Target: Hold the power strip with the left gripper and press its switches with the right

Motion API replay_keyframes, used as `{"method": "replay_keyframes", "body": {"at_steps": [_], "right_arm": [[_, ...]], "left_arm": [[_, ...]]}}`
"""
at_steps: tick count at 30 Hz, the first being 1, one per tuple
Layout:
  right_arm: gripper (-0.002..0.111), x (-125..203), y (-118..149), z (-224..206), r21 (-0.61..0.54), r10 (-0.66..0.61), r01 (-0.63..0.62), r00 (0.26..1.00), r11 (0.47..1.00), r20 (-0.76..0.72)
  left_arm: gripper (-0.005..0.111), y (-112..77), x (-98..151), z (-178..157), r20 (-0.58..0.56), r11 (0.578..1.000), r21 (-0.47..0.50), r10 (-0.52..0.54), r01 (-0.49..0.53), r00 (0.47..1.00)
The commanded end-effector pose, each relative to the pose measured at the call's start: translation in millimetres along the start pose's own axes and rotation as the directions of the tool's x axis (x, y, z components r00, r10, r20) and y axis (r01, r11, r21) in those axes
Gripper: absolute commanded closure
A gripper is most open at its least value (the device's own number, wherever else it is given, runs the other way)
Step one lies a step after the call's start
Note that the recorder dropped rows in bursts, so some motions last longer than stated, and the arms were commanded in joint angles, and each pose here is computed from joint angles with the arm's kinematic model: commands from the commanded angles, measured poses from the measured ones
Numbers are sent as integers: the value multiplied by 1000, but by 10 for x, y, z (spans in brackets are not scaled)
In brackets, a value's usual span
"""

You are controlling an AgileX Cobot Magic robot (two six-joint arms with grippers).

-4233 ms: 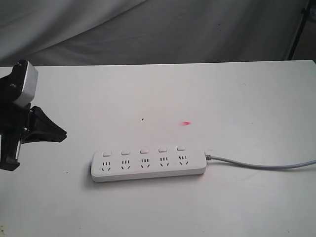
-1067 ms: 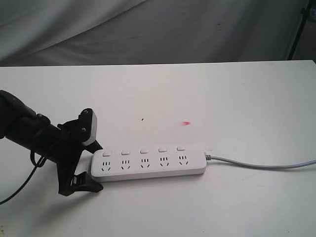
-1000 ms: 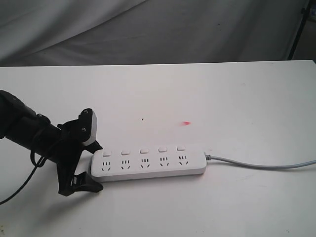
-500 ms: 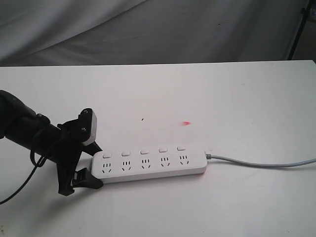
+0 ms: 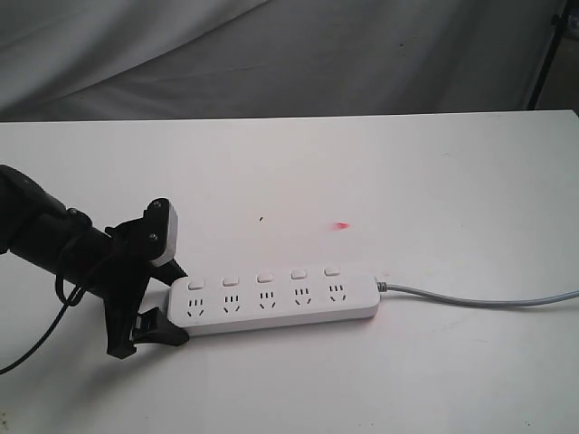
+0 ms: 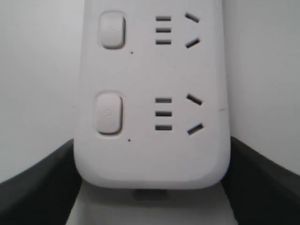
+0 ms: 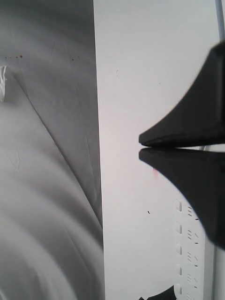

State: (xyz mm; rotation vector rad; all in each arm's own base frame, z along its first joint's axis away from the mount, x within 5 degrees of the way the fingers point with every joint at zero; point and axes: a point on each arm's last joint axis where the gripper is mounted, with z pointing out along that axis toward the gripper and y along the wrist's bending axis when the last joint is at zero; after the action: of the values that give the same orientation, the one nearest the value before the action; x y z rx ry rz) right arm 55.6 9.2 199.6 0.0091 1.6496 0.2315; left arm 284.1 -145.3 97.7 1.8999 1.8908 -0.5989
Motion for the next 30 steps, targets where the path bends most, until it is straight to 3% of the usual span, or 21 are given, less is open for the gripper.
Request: {"method": "replay_keyframes", "body": {"at_steps": [1,23,26,30], "right_arm": [[108,14,-2,-1,0,-3,3,1000,1000,-4],[108,5,2,-7,0,-14,14,1000,1000,-20],[108,-374,63,-144,0,-97,97,995,995,-24],[108,-1016,143,-179,21,-160,165,976,986,-149]], "left_arm": [[50,8,-25,7,5,1000,-3,5,-5,1000],[50,8,-25,7,5,1000,-3,5,-5,1000],[50,8,-25,7,5,1000,-3,5,-5,1000],[50,8,-25,7,5,1000,-3,5,-5,1000]]}}
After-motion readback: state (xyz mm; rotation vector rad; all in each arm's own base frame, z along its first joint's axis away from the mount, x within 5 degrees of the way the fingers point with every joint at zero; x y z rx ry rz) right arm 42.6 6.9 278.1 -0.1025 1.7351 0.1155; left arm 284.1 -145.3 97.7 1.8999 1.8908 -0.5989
